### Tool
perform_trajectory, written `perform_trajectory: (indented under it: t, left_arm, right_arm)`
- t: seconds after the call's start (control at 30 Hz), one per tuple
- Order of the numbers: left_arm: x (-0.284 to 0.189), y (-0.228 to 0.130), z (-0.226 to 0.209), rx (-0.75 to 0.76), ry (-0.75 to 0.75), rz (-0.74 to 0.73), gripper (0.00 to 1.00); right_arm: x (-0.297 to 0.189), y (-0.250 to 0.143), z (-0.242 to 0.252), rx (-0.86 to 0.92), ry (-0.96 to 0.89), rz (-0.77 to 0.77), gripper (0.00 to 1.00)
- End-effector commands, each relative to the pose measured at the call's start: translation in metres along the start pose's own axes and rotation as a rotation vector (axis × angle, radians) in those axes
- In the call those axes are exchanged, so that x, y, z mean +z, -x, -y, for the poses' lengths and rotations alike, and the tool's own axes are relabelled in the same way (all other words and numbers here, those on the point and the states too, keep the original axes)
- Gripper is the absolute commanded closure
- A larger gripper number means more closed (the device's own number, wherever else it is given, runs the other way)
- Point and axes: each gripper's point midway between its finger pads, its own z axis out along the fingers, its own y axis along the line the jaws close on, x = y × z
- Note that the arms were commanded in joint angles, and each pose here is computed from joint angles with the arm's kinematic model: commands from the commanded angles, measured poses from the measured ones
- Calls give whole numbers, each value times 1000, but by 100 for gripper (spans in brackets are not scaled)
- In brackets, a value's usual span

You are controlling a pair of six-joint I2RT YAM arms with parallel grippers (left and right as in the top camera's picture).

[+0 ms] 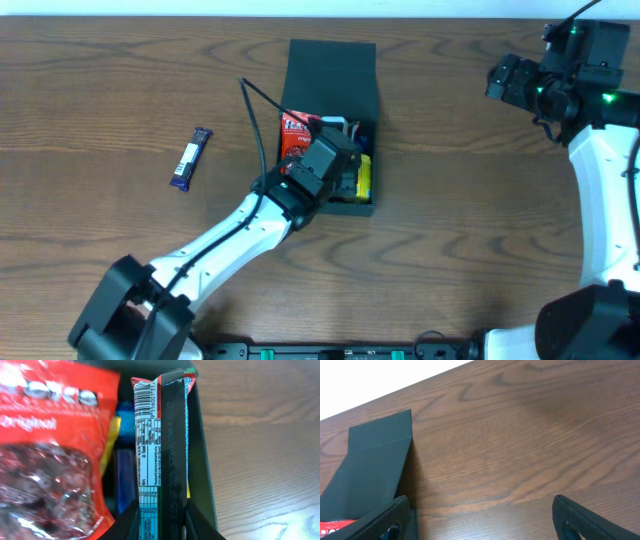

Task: Pack container
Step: 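Lower the green bar into the box's front with the left gripper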

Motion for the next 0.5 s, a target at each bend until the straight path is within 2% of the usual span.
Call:
perform_trajectory:
  t: [0.0,0.07,0.13,0.2,0.23,0.27,0.33,0.47]
  left_arm:
    - [8,-2,3,-28,5,-11,92]
    - [13,-7,1,-26,14,-25,91]
    - [16,-8,-2,-19,27,-25,84]
    - [16,-5,-6,-4,50,-8,57]
    - [16,-3,-8,5,63,3,39]
    - [15,-1,-8,19,68,13,30]
    - [16,5,-4,34,52,34,24]
    - [12,18,5,48,18,85,22]
  right_arm:
    - [-3,2,3,-10,-7,8,9]
    - [-3,2,4,-10,-7,8,9]
    - [-3,2,4,-10,-7,8,9]
    - [-3,2,3,-10,-7,8,9]
    - [-3,2,3,-10,-7,8,9]
    - [-3,2,3,-10,-7,8,9]
    - [-3,2,3,-10,-7,8,9]
    - [-3,1,3,-9,-8,5,9]
